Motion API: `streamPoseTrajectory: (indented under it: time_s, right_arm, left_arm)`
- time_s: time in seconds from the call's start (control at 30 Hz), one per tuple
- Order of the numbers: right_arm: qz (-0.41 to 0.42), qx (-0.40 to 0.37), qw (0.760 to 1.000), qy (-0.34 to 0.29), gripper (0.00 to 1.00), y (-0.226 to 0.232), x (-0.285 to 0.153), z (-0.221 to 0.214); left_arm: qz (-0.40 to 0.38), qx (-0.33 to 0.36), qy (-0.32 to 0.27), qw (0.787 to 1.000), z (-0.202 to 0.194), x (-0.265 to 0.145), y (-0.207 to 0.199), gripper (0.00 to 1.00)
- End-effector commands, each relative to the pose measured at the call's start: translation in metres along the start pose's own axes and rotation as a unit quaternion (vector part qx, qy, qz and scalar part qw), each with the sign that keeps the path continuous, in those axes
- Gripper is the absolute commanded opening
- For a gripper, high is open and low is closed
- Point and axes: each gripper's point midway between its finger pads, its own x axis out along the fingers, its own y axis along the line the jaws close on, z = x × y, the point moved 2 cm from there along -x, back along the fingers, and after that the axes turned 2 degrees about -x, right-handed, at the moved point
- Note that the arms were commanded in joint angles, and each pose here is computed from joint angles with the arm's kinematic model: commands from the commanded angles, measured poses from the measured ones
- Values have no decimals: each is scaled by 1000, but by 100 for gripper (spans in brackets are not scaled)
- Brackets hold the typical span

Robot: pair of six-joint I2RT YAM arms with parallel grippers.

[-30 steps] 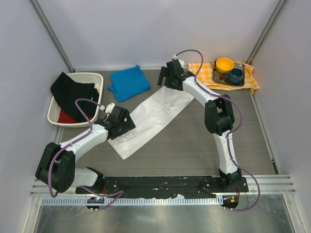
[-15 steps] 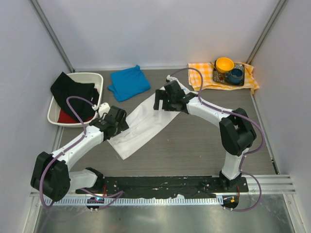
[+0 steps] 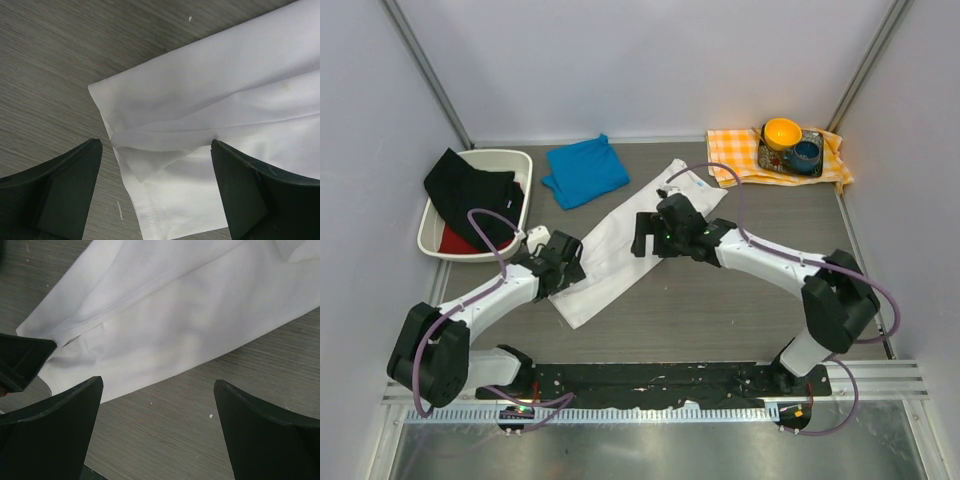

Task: Fold and stack the t-shirts
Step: Fold the tshirt

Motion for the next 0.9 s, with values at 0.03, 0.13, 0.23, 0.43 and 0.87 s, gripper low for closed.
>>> streamPoseTrajectory:
  time_s: [0.03,0.13,0.23,0.43,0.87]
  right_arm:
    - [-8,-3,997,-78,100,-3,-52,30]
    - [-15,-9,995,-95,100,-8,-72,33]
    - [-36,-14,994,-101,100,-18,-83,31]
    - [-52,-12,992,-113,100,-29,-102,27]
    - [-59,-3,989,-137,100,-35,-131,28]
  left_arm:
    - [-31,-17,6,999,-13,8,-10,94]
    - [-41,-19,15,999,-22,11,-12,93]
    - [-54,-24,28,998,-34,12,-13,92]
    - [-68,-21,38,997,-54,6,-11,90]
    - [-111,19,61,992,-128,-28,-37,88]
